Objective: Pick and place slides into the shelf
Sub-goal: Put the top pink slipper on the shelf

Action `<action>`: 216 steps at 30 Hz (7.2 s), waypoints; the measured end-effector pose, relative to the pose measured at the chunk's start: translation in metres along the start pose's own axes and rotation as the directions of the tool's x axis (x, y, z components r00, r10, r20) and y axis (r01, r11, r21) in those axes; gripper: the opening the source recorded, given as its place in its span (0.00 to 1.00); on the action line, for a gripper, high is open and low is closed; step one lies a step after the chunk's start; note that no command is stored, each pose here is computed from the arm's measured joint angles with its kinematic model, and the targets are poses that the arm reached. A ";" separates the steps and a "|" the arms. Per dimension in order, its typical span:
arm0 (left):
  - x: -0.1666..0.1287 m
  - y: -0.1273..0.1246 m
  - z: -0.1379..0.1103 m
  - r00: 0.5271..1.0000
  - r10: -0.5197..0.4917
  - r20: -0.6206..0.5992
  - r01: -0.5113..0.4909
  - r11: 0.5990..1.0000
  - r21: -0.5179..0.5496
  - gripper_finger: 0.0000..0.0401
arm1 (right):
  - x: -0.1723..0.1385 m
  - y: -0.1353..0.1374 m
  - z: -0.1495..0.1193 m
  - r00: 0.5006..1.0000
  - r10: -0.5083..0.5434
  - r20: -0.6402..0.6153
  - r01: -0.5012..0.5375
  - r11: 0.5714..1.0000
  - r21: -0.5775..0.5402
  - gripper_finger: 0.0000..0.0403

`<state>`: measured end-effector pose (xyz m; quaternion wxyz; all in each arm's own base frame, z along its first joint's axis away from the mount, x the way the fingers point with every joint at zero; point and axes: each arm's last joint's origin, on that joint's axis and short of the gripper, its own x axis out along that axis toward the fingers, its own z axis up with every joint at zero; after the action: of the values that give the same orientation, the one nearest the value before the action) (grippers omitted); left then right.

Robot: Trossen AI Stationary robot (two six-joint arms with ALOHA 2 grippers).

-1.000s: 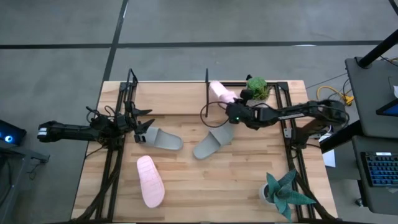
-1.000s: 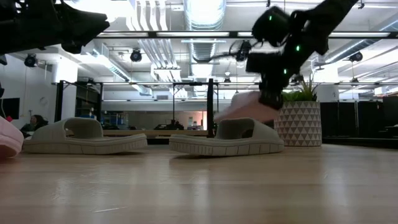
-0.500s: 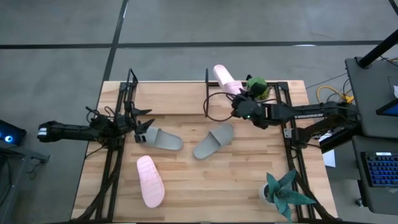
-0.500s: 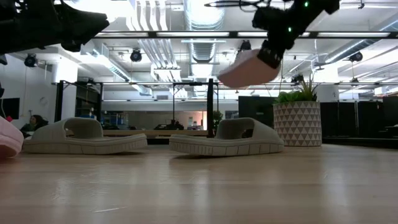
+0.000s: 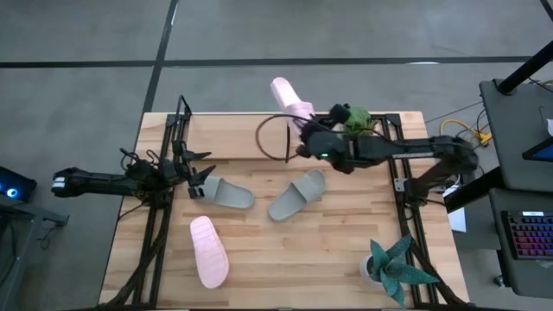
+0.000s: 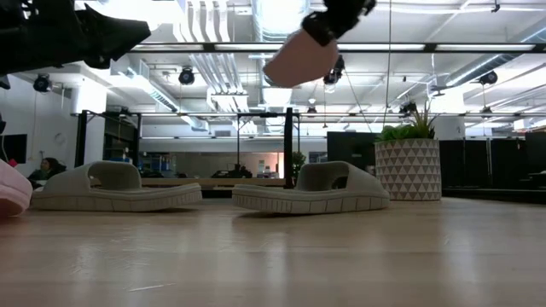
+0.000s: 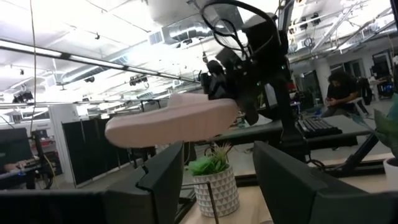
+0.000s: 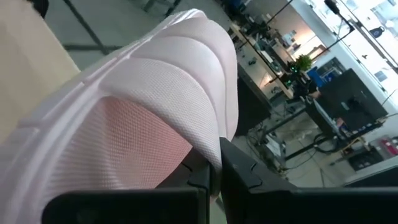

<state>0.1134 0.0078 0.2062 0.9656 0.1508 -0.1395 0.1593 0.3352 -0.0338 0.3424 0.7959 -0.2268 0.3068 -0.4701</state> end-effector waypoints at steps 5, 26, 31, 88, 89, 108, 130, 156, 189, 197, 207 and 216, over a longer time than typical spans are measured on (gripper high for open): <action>0.000 0.000 0.000 1.000 0.000 0.000 0.000 1.000 0.002 0.44 | 0.016 0.023 0.028 1.000 0.009 -0.030 -0.011 0.999 -0.048 0.02; 0.004 -0.002 -0.009 0.992 0.060 -0.114 -0.028 0.964 0.264 0.44 | 0.039 0.054 0.066 0.991 0.039 -0.124 -0.047 0.997 -0.058 0.02; 0.004 0.000 -0.008 0.989 0.098 -0.109 -0.066 0.962 0.263 0.44 | 0.045 0.057 0.062 0.990 0.040 -0.136 -0.036 0.999 0.033 0.02; 0.060 -0.021 -0.029 0.901 0.124 -0.416 0.120 0.850 0.513 0.61 | 0.009 0.089 0.066 0.826 0.558 -0.080 -0.539 0.740 -0.402 0.02; 0.061 -0.022 -0.030 0.898 0.123 -0.422 0.125 0.849 0.514 0.59 | 0.009 0.089 0.066 0.826 0.558 -0.080 -0.539 0.740 -0.403 0.02; 0.070 -0.024 -0.031 0.893 0.135 -0.429 0.177 0.772 0.610 0.12 | 0.005 0.083 0.069 0.843 0.534 -0.062 -0.500 0.737 -0.454 0.02; 0.065 -0.021 -0.026 0.906 0.130 -0.404 0.158 0.781 0.605 0.12 | -0.086 0.029 0.075 0.748 0.661 0.059 -0.536 0.654 -0.535 0.55; 0.067 -0.023 -0.013 0.968 -0.027 -0.250 0.166 0.814 0.556 0.12 | -0.078 0.057 0.062 0.744 0.665 0.063 -0.530 0.645 -0.550 0.54; 0.068 -0.019 -0.001 0.983 -0.006 -0.186 0.106 0.840 0.533 0.67 | -0.048 0.077 0.038 0.919 0.392 0.025 -0.330 0.805 -0.492 0.06; 0.084 -0.023 0.009 0.977 -0.030 -0.213 0.146 0.819 0.555 0.68 | -0.019 0.084 0.030 0.935 0.350 0.051 -0.285 0.831 -0.477 0.06; 0.103 -0.027 0.018 0.967 -0.036 -0.253 0.188 0.769 0.610 0.68 | 0.004 0.081 0.027 0.948 0.316 0.028 -0.267 0.842 -0.469 0.06; 0.137 -0.033 0.026 0.929 0.053 -0.367 0.214 0.732 0.647 0.68 | 0.005 0.081 0.027 0.950 0.312 0.028 -0.260 0.834 -0.487 0.06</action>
<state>0.2441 0.0062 0.2651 0.8587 0.4654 0.1146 0.1813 0.4051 0.0011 0.3074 0.7917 -0.3920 0.4006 -0.2429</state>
